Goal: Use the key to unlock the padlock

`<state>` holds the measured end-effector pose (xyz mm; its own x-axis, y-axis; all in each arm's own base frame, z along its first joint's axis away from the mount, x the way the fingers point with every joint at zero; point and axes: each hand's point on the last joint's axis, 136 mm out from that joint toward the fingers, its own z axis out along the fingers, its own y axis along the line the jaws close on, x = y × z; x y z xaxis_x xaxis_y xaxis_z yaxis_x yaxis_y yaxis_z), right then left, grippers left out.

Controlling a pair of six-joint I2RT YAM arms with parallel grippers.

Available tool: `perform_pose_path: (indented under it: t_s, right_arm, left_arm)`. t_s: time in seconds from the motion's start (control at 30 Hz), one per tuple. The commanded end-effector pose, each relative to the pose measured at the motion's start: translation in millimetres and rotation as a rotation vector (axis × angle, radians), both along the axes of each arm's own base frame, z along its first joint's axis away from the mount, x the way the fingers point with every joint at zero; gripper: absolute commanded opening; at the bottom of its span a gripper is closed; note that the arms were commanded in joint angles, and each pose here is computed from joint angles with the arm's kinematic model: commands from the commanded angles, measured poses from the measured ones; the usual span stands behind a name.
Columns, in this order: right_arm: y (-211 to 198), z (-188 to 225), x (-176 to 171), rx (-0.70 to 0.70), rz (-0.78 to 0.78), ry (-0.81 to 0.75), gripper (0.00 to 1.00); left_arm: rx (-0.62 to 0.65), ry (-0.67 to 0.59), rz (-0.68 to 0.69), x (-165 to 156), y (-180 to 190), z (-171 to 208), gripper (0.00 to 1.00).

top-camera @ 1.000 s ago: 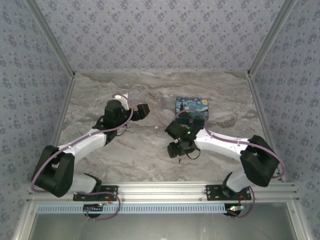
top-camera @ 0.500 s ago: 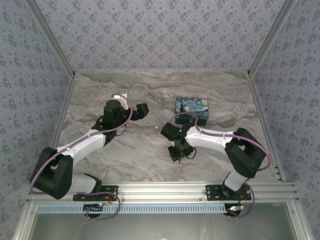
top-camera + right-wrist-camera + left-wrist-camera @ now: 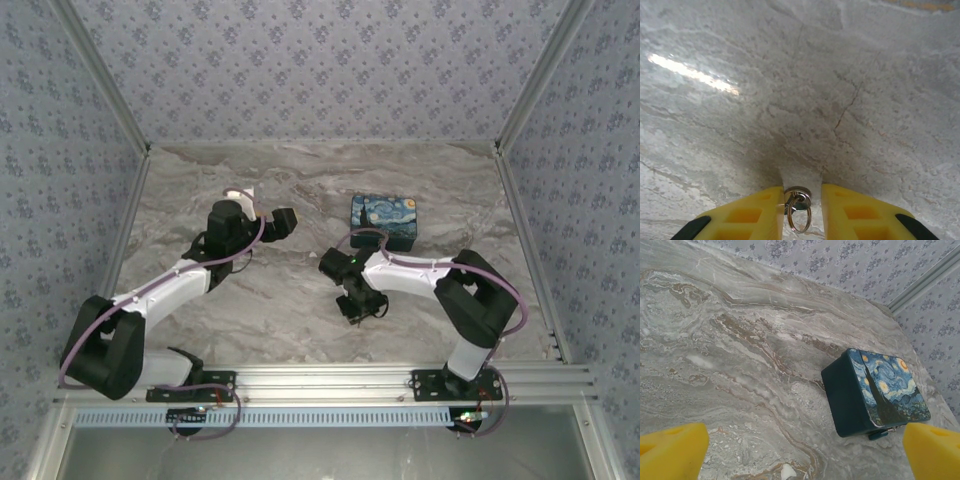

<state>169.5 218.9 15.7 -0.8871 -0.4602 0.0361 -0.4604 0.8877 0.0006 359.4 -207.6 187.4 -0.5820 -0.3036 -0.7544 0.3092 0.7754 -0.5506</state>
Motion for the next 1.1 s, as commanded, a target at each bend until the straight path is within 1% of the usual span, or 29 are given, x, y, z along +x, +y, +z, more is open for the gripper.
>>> perform_pose_path:
  t_s: [0.0,0.33,0.4,0.57,0.67,0.73,0.93,1.07]
  right_arm:
    - [-5.2,2.1,-4.8,-0.036,0.021,0.024,0.27]
    - [-9.0,-10.2,-10.6,-0.050,0.017,0.050,0.19]
    - [-10.0,-11.1,-11.6,-0.043,0.009,0.053,0.16]
    - [-10.2,-8.6,-11.9,0.018,-0.021,0.058,0.04]
    - [-3.7,-1.4,-6.0,0.104,-0.062,0.028,0.00]
    - [2.0,6.5,0.8,0.183,-0.103,-0.004,0.00]
    - [20.4,47.3,34.0,0.517,-0.270,-0.159,0.00]
    - [19.0,87.6,61.8,0.766,-0.431,-0.298,0.00]
  left_arm:
    - [0.009,-0.038,-0.007,-2.4,0.1,13.4,0.99]
    - [0.018,-0.046,-0.004,-2.2,1.5,16.4,0.99]
    - [0.022,-0.049,-0.003,-2.0,1.9,17.9,1.00]
    - [0.027,-0.064,-0.006,-1.2,1.4,23.5,0.99]
    - [0.023,-0.074,-0.007,-0.7,1.2,27.4,0.99]
    - [0.013,-0.085,-0.012,-0.8,-0.2,32.0,0.99]
    - [-0.027,-0.104,-0.039,-2.6,-5.9,44.5,0.99]
    - [-0.071,-0.108,-0.085,-5.0,-15.6,54.1,0.99]
